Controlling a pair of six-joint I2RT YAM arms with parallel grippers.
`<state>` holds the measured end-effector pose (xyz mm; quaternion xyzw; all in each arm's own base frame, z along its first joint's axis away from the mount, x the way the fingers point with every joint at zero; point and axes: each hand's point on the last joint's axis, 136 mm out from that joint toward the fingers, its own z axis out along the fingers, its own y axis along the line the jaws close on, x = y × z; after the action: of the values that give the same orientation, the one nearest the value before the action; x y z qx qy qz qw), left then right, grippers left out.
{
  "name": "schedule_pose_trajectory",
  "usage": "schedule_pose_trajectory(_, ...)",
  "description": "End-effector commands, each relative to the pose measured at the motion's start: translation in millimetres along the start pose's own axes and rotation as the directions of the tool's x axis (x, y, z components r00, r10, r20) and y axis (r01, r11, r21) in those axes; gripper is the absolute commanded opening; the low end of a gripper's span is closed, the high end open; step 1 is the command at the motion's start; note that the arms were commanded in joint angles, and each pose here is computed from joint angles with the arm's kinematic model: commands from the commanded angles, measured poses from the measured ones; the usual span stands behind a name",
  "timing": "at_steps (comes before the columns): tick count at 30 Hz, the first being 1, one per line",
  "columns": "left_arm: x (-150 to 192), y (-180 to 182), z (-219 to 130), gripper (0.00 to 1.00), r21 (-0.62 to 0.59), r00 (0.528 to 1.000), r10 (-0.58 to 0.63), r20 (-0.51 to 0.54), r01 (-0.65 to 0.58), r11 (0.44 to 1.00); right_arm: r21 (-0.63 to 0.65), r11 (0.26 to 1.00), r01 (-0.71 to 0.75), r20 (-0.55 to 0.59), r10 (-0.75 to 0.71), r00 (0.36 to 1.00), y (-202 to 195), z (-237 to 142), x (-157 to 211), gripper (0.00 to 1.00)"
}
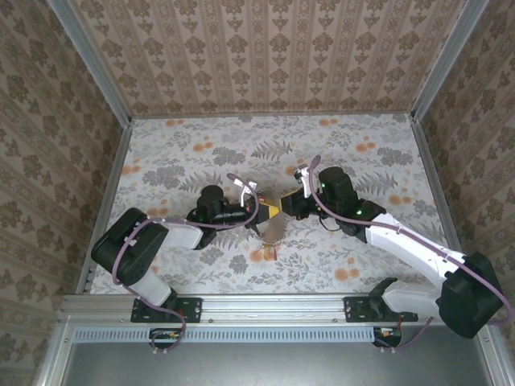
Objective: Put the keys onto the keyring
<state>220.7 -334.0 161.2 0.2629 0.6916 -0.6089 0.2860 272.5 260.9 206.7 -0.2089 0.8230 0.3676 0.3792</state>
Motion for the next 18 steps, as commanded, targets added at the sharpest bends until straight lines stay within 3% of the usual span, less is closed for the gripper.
schedule_pose_trajectory(1,-18,-45,-7,0.00,0.147,0.989,0.143,0.033,-0.147,0.978,-0.117,0.987,0.109,0.091,-0.099,0.991,37,-20,-20,0.39)
schedule_pose_trajectory(4,-21,-60,-14,0.00,0.195,0.984,0.174,0.022,-0.175,0.965,-0.117,0.978,0.171,0.129,-0.156,0.979,45,-38,-25,0.55)
schedule_pose_trajectory(6,-22,-70,-17,0.00,0.226,0.980,0.199,0.006,-0.196,0.954,-0.093,0.976,0.198,0.144,-0.183,0.972,45,-48,-26,0.59)
schedule_pose_trajectory(12,-20,-112,-33,0.00,0.302,0.947,0.319,-0.032,-0.295,0.906,-0.073,0.976,0.204,0.208,-0.185,0.961,41,-70,-36,0.61)
schedule_pose_trajectory(18,-12,-154,-43,0.00,0.379,0.906,0.419,-0.057,-0.369,0.849,-0.280,0.900,0.336,0.277,-0.259,0.925,81,-83,-33,0.59)
